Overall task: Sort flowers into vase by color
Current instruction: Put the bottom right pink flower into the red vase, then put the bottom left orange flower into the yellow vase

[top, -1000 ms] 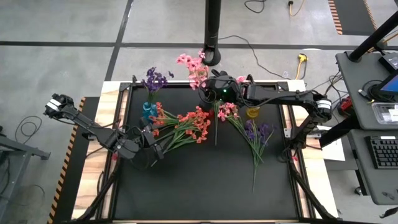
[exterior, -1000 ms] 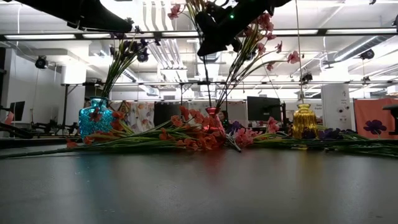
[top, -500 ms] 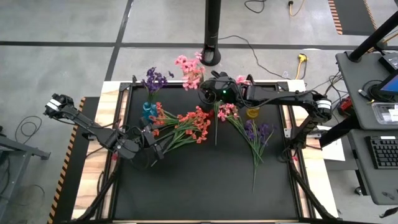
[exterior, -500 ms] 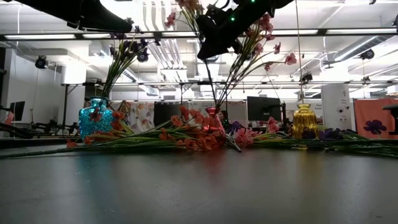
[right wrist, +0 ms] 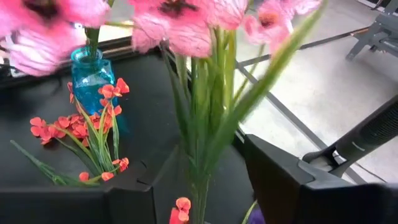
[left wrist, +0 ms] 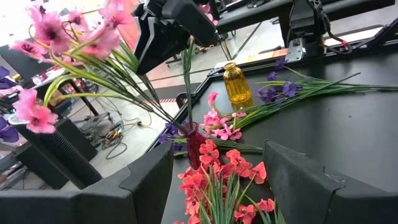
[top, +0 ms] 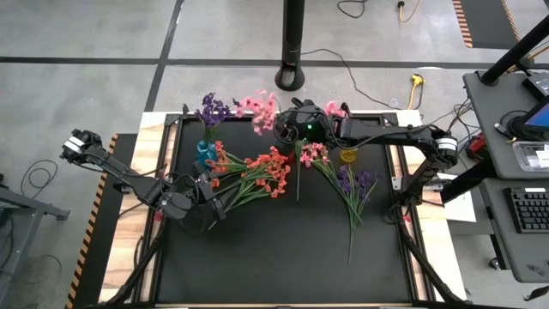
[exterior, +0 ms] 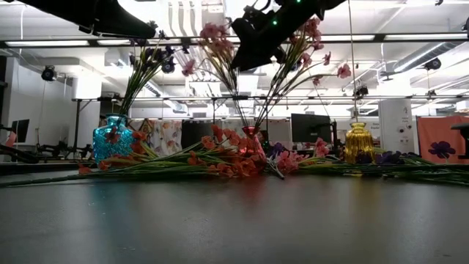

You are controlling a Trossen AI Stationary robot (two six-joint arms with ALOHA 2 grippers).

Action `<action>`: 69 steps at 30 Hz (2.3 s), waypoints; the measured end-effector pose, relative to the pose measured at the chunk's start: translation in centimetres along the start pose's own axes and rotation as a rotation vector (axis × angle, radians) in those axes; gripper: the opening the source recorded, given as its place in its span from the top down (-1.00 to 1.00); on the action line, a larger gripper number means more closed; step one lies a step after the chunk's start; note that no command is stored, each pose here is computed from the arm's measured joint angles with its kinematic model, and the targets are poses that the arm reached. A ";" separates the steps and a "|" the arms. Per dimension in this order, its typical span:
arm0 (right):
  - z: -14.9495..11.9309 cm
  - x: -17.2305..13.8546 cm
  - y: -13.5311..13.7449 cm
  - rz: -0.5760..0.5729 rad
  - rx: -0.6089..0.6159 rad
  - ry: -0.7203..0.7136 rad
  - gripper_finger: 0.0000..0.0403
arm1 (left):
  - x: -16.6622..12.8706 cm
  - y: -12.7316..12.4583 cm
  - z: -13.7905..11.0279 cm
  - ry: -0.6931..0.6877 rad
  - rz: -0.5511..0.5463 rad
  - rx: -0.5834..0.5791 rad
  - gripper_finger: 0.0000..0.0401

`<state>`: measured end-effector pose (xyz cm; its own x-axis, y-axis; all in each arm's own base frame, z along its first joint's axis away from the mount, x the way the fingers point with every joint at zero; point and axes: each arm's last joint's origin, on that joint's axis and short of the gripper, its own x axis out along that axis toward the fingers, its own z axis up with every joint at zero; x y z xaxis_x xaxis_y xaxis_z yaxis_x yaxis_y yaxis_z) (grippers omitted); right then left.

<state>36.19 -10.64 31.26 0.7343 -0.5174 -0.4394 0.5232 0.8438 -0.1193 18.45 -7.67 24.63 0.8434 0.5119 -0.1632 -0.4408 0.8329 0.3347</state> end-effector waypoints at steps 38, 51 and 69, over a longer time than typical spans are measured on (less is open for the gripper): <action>3.9 -11.7 0.7 0.140 0.037 -0.197 -0.31 | 0.9 -4.6 -3.6 0.403 -0.426 -0.377 -0.15; 4.0 -13.5 1.6 0.190 0.027 -0.223 -0.29 | 0.9 -4.8 -2.6 0.458 -0.453 -0.376 -0.15; 2.6 -15.2 3.2 0.263 0.025 -0.111 -0.20 | 0.8 -4.9 -2.3 0.479 -0.496 -0.424 -0.15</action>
<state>27.90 -0.45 39.89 0.8884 -0.2945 -0.3522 0.3177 0.9481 0.0087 20.57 -10.93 20.76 0.7903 0.0159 -0.6125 -0.2100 0.9461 -0.2464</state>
